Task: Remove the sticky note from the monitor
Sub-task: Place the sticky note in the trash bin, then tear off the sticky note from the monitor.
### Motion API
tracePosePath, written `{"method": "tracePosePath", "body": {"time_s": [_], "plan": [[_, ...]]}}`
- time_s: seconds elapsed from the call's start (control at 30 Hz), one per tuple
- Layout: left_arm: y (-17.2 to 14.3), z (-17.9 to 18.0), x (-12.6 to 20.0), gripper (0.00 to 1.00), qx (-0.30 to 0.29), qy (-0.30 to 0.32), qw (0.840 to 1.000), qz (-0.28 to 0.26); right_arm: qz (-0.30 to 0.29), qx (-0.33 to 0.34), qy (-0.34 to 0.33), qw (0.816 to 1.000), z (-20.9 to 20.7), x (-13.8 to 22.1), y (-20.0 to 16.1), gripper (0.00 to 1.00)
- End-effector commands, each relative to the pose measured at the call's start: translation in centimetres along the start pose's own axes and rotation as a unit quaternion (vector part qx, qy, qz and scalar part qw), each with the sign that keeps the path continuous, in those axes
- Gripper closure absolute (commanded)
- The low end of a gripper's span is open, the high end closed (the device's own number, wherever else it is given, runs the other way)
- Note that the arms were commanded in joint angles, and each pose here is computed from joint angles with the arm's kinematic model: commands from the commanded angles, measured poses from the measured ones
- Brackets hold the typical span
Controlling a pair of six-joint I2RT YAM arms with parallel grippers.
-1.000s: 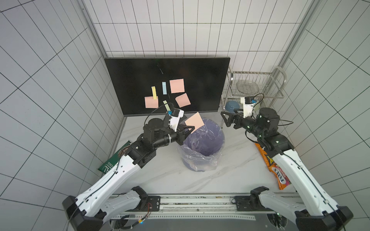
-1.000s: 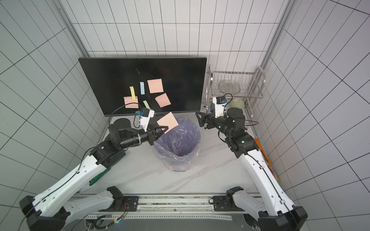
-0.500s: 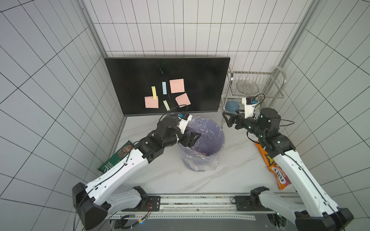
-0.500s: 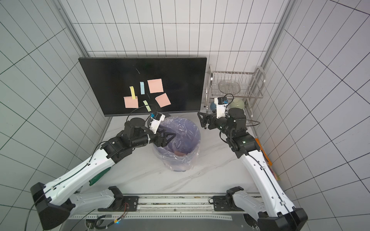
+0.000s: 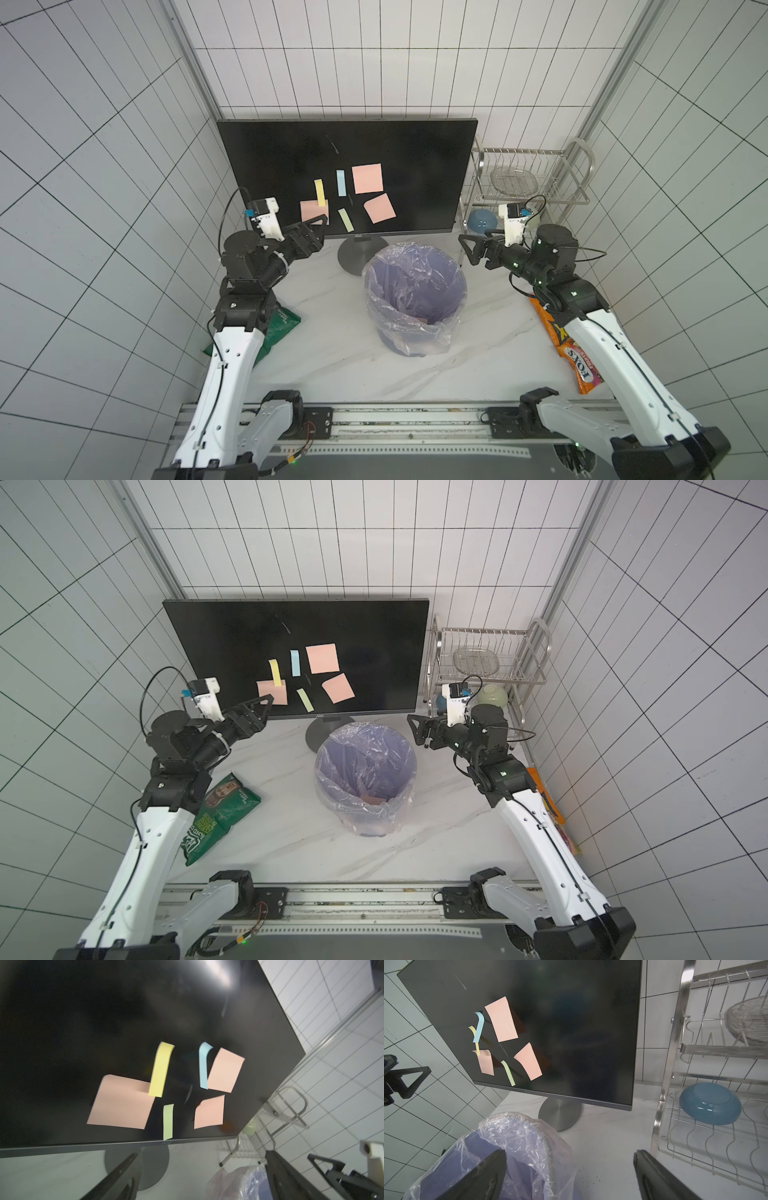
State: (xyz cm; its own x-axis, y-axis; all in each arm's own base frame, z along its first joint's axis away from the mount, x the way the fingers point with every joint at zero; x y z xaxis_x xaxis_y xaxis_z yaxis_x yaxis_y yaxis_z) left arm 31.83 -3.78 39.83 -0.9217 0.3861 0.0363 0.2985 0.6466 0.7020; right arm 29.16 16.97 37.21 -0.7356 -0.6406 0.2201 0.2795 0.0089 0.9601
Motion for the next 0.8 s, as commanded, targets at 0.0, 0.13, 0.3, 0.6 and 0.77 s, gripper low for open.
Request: {"method": "tracePosePath", "body": {"time_s": [0.0, 0.13, 0.3, 0.6, 0.77], "plan": [[0.5, 2.5, -1.1, 0.06, 0.111, -0.055, 0.992, -0.001, -0.013, -0.011, 0.017, 1.0, 0.1, -0.4, 0.1, 0.01], [0.0, 5.7, -2.5, 0.07, 0.153, -0.07, 0.986, -0.01, -0.012, -0.019, 0.022, 0.999, 0.0, -1.0, -0.5, 0.01], [-1.4, 8.6, -4.3, 0.07, 0.194, -0.084, 0.977, -0.01, -0.008, -0.024, 0.03, 0.999, 0.0, -1.5, -1.0, 0.01], [-1.6, 9.8, -5.6, 0.08, 0.202, -0.109, 0.973, -0.016, -0.009, -0.027, 0.032, 0.999, 0.0, -1.6, -1.1, 0.01], [-2.1, 10.6, -6.4, 0.1, 0.207, -0.109, 0.972, -0.007, -0.011, -0.03, 0.033, 0.999, 0.0, -1.6, -1.1, 0.01]]}}
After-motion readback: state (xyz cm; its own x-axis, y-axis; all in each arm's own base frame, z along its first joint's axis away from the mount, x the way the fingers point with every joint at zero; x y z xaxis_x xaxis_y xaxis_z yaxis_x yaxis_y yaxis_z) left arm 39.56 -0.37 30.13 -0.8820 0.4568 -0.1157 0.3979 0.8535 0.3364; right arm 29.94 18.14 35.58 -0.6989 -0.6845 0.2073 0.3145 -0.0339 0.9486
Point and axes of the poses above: each gripper's point midway between its finger pads, its own x axis back along the fingers, its own z axis along the line the jaws close on, y = z × x, the point moved 3 cm from there along x, back along the fingers, and after that the axes turned 8 degrees about x, right-handed, at the moved point
